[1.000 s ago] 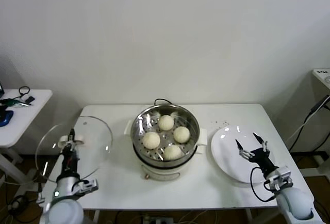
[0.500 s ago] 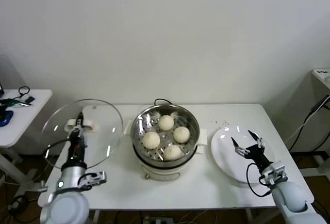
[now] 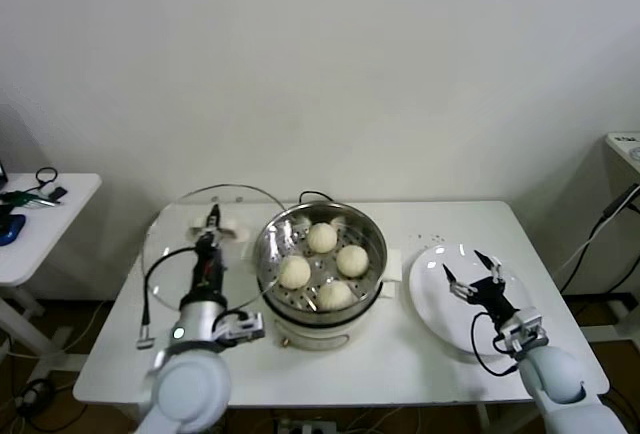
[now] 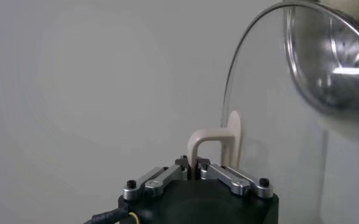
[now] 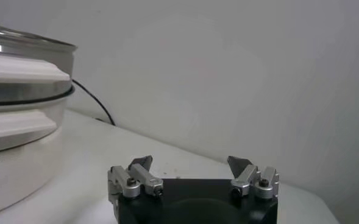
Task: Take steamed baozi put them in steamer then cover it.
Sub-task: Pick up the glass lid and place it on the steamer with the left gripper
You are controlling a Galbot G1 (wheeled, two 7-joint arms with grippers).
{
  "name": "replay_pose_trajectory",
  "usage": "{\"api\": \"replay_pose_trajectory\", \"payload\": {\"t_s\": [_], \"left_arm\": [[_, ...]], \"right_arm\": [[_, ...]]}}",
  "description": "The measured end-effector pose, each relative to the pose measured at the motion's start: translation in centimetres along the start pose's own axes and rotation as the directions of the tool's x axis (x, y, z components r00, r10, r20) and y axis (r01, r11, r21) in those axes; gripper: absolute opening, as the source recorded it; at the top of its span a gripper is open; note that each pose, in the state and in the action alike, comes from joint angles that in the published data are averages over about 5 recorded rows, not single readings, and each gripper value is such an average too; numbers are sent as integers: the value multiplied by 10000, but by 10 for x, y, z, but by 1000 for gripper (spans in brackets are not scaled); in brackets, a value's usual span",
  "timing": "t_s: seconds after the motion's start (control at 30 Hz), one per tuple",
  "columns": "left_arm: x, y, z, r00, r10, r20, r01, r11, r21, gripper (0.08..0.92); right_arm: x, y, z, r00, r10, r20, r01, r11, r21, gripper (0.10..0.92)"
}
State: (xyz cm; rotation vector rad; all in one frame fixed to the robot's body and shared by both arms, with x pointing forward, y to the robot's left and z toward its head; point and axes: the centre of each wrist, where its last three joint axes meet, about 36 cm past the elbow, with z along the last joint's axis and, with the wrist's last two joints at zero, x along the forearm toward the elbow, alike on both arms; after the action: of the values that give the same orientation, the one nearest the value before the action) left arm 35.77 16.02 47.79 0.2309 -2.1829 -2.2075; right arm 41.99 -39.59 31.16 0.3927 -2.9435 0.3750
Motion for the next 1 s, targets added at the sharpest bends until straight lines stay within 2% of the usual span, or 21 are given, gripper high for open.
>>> {"api": "replay_pose_trajectory", "payload": {"t_s": [0.33,0.6,1.0], "left_arm": [[-8,4,-61,9990,248,379,-275,9968,749,149],[-9,-2,-103,9956,392,849,-469,9948,906,149],[-13,-23,-138,9891,942,1131,-1007,9935,524,149]], "right_arm": [[4,-5,3,9998,190,-72,-190,9998,90,823],[10,-11,5,9992,393,-92,-391,9991,136,823],[14,-18,10,9983,574,-119,-572,9982,188,823]]}}
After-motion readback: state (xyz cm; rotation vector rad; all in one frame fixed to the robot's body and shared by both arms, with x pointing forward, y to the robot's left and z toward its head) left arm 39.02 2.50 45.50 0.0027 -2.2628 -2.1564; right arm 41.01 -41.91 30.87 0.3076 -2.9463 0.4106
